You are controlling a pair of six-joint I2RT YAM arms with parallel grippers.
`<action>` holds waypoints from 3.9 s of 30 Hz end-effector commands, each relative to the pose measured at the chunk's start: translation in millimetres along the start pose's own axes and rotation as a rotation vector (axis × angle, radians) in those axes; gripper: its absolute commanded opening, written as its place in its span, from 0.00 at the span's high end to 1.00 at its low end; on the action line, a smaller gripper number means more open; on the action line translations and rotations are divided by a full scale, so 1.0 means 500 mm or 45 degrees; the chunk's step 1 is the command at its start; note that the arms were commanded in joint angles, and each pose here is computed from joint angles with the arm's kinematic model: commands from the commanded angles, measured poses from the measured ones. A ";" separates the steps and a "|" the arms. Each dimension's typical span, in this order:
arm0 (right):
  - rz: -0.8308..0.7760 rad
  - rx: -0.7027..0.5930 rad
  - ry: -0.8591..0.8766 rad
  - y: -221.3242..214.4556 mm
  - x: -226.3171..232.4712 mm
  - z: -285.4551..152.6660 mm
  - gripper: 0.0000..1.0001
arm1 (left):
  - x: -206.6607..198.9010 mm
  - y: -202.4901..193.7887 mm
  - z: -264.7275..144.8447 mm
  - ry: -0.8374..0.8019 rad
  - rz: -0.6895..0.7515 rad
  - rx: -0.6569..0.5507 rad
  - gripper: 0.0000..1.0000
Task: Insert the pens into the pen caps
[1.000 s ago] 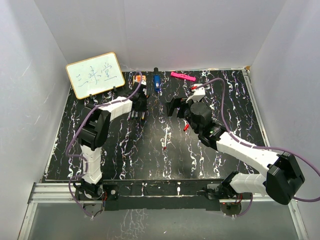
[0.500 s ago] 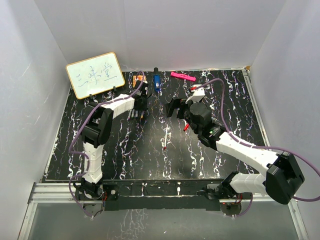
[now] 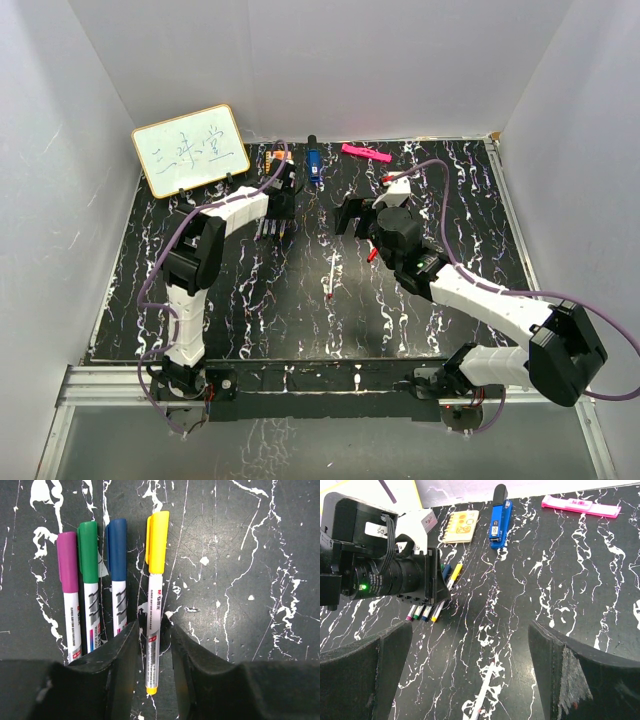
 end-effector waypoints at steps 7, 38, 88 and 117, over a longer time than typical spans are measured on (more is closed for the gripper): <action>0.068 -0.075 -0.115 0.021 -0.031 -0.005 0.02 | -0.024 0.062 -0.070 -0.090 -0.046 -0.099 0.60; 0.287 0.114 -0.429 -0.094 -0.217 0.001 0.27 | -0.168 -0.310 -0.233 -0.295 0.321 0.336 0.46; 0.327 0.134 -0.393 -0.107 -0.205 0.003 0.28 | 0.010 -0.424 -0.150 0.112 0.561 0.679 0.66; 0.299 0.365 -0.461 -0.199 -0.212 0.005 0.34 | 0.058 -0.451 -0.134 0.172 0.648 0.857 1.00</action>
Point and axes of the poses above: each gripper's point midway between its finger pads, its own z axis out along the fingers, its own x axis along the line the jaws close on, y = z × x, the point moved 1 cm from there along -z, back along the fingers, and after that the axes turned 14 degrees about -z, right-handed, at the moved point
